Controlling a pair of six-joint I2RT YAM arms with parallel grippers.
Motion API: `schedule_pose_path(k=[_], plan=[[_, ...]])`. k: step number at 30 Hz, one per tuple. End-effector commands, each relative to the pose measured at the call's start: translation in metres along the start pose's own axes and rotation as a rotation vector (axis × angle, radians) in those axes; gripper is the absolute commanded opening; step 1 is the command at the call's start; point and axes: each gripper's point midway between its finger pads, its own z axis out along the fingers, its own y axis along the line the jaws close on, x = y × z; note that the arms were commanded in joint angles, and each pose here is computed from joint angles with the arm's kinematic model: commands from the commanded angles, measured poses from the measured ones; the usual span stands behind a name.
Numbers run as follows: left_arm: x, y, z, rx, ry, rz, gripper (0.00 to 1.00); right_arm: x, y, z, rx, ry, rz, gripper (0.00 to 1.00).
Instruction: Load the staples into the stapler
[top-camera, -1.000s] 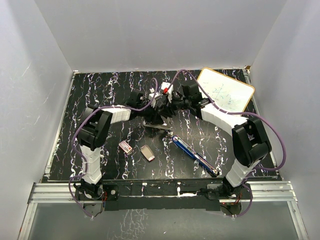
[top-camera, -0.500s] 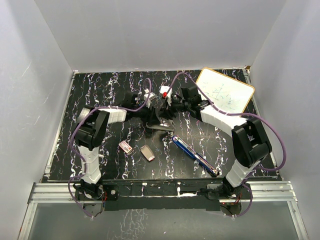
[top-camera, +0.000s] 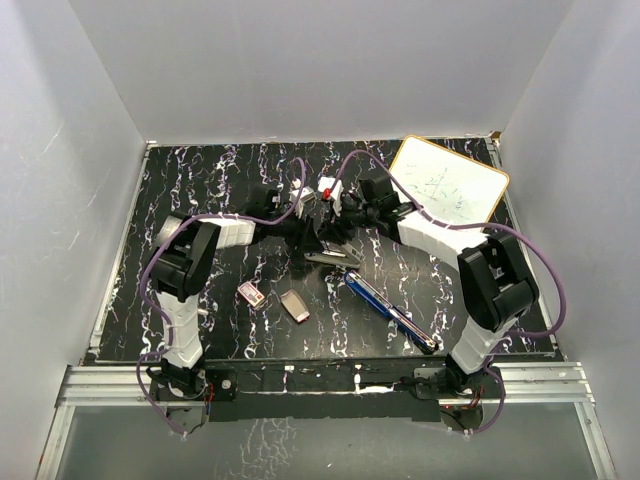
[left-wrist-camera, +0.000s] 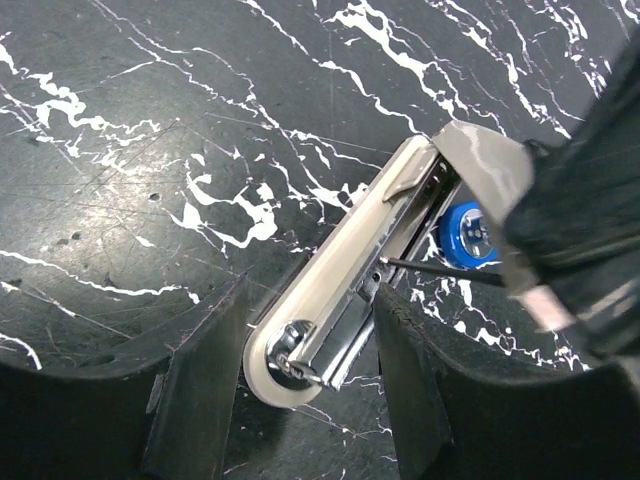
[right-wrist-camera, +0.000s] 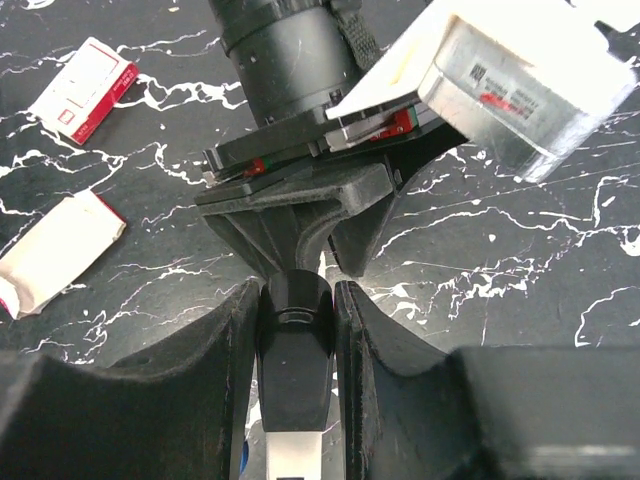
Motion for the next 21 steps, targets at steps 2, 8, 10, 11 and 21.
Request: schedule_pose_path(k=[2,8,10,11,21], plan=[[0.008,-0.009,-0.014,0.03,0.016,-0.029,0.51,0.062,-0.014,0.0,0.087,0.176,0.106,0.1],[-0.002,-0.013,-0.023,0.06,-0.025,-0.003,0.53,0.073,-0.015,0.0,0.107,0.199,0.112,0.09],[-0.005,-0.011,-0.027,0.055,-0.035,0.003,0.53,0.078,-0.016,0.001,0.115,0.214,0.108,0.09],[-0.005,-0.01,-0.03,0.049,-0.039,0.007,0.53,0.081,-0.017,0.001,0.12,0.222,0.107,0.09],[-0.018,0.012,-0.064,-0.053,-0.066,0.026,0.54,0.121,-0.017,0.004,0.128,0.357,0.089,0.08]])
